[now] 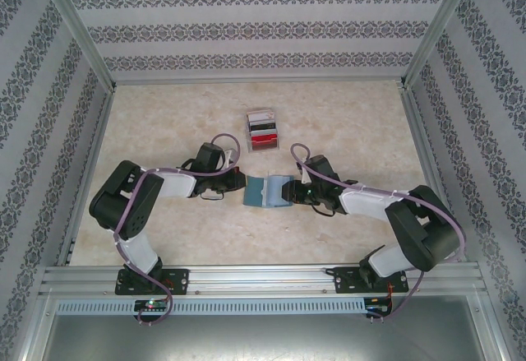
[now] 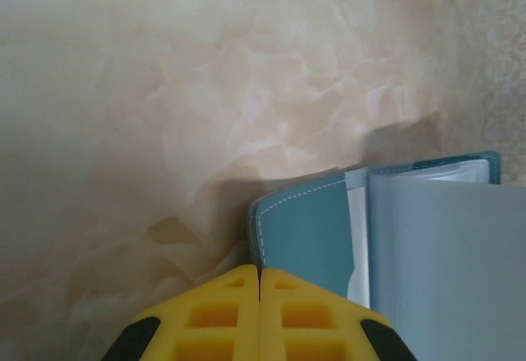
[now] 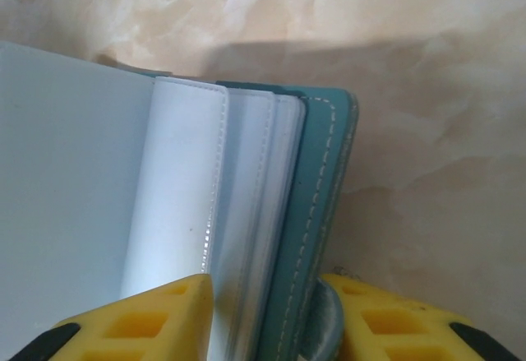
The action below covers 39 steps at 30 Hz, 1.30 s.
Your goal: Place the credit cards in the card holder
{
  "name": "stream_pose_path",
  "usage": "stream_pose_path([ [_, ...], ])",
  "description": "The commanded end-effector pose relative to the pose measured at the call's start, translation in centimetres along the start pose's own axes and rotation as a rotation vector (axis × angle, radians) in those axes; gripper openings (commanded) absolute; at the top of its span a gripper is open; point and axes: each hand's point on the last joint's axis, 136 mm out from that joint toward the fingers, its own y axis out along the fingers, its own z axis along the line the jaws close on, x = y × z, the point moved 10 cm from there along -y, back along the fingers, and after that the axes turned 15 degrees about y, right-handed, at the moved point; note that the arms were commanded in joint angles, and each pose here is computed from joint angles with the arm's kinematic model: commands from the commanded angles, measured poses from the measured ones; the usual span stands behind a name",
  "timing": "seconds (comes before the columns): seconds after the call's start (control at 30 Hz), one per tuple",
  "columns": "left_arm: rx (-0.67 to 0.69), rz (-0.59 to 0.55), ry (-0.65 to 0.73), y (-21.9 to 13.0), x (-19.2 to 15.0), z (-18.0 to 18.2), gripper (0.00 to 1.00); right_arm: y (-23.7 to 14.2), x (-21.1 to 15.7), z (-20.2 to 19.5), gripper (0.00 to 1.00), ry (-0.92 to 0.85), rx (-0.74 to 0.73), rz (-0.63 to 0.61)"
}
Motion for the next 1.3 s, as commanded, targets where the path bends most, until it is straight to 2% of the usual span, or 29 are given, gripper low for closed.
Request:
stream_pose_path([
  [0.0, -0.003, 0.008, -0.014, 0.2, 0.2, 0.2, 0.04, 0.1, 0.7, 0.9, 0.42, 0.016, 0.061, 0.003],
  [0.07, -0.006, 0.009, -0.021, 0.2, 0.2, 0.2, 0.04, -0.2, 0.7, 1.0, 0.42, 0.01, 0.058, -0.001],
  [0.13, -0.015, 0.005, -0.02, 0.1, 0.3, 0.1, 0.11, -0.3, 0.8, 0.9, 0.43, 0.001, 0.045, -0.012],
  [0.23, -0.016, -0.007, -0.007, -0.1, 0.3, 0.0, 0.27, -0.3, 0.9, 0.8, 0.42, 0.005, 0.043, -0.009],
  [0.3, -0.024, -0.025, -0.004, -0.5, 0.5, -0.2, 0.42, -0.1, 0.9, 0.7, 0.42, 0.002, 0.038, -0.003],
  [0.33, -0.034, -0.034, 0.0, -0.6, 0.5, -0.3, 0.45, 0.0, 0.9, 0.6, 0.42, 0.002, 0.034, -0.003],
  [0.47, -0.042, -0.075, 0.022, -1.5, 0.7, -0.8, 0.54, 0.3, 0.9, 0.3, 0.4, 0.009, 0.029, -0.012],
  [0.7, -0.097, -0.113, 0.043, -2.1, 1.0, -1.5, 0.62, 0.4, 0.9, 0.8, 0.38, -0.006, 0.035, -0.007],
  [0.8, -0.123, -0.098, 0.026, -1.7, 0.9, -1.4, 0.59, 0.5, 0.9, 1.2, 0.42, -0.026, 0.023, -0.005],
  [1.0, -0.123, -0.073, -0.001, -1.0, 0.8, -1.0, 0.28, 1.0, 0.8, 1.4, 0.4, -0.019, -0.001, 0.002],
  [1.17, -0.088, -0.058, -0.007, -0.9, 0.6, -0.7, 0.15, 1.1, 0.5, 1.0, 0.4, -0.009, -0.028, 0.01],
  [1.27, -0.084, -0.042, -0.019, -0.6, 0.5, -0.5, 0.03, 1.4, 0.4, 0.9, 0.42, -0.002, -0.034, 0.016],
])
